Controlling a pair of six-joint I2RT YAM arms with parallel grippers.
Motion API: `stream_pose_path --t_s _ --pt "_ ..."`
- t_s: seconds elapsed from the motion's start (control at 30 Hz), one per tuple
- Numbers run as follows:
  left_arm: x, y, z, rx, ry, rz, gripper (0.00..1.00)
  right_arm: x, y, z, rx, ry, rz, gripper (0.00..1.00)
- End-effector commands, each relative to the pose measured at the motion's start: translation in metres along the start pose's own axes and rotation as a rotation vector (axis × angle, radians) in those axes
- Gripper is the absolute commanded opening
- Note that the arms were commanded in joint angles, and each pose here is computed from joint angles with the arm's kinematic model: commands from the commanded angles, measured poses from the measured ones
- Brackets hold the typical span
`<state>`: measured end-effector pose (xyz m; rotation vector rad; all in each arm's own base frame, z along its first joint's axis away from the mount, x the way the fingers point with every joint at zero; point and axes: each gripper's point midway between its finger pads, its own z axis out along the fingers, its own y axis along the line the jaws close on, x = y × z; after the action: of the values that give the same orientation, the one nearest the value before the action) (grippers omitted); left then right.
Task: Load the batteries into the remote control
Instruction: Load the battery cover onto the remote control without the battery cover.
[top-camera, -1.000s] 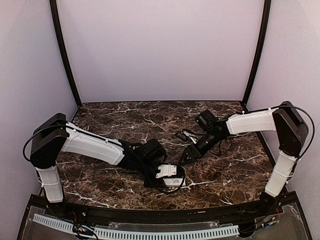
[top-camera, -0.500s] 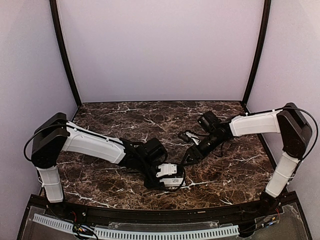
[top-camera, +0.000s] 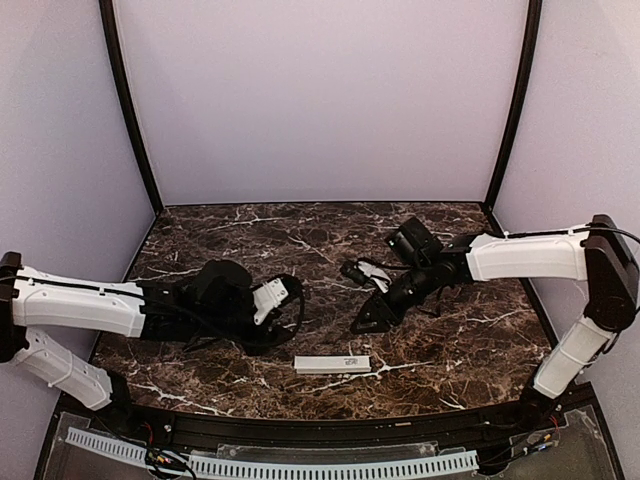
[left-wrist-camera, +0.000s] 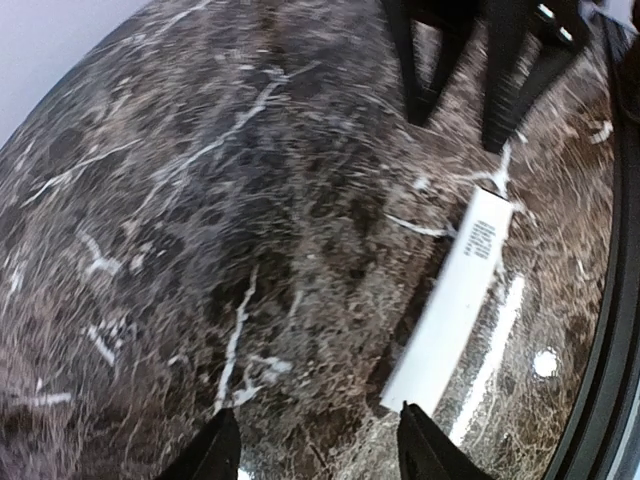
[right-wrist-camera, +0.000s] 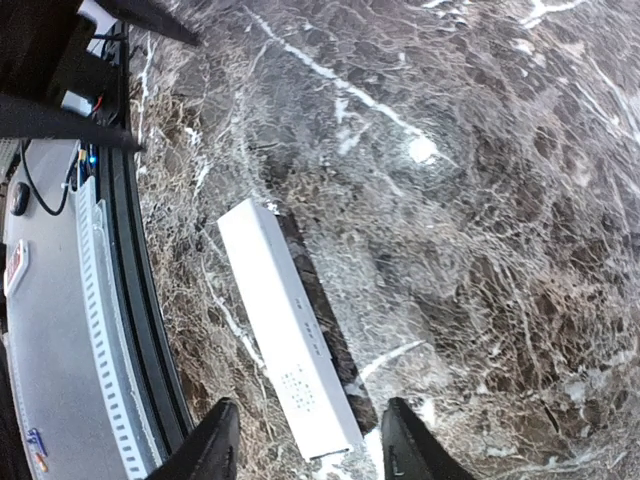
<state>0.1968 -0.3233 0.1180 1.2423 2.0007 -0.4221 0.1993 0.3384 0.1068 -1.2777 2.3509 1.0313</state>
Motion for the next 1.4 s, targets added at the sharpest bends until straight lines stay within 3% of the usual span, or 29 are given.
stream_pose_path --t_s 0.0,0.13,0.37,0.73,1.13,1.37 --pt "0.021 0.030 -0.017 -0.130 -0.103 -0.385 0.52 -0.014 0.025 0.004 0.025 -0.036 -0.106 0.42" --pt "0.044 0.025 -0.014 -0.098 -0.108 -0.555 0.48 -0.012 0.039 0.019 0.043 0.002 -0.157 0.32" --pt "0.061 0.007 0.004 -0.003 -0.082 -0.736 0.43 0.005 0.044 0.050 0.057 0.088 -0.190 0.28" --pt "0.064 -0.006 0.034 0.053 -0.018 -0.764 0.39 0.023 0.033 0.070 0.078 0.157 -0.187 0.23" --pt "0.045 -0.018 0.039 0.138 -0.061 -0.748 0.34 0.051 0.026 0.083 0.087 0.230 -0.166 0.20" --pt "0.048 -0.029 0.046 0.176 -0.028 -0.735 0.32 0.058 0.024 0.084 0.092 0.248 -0.160 0.20"
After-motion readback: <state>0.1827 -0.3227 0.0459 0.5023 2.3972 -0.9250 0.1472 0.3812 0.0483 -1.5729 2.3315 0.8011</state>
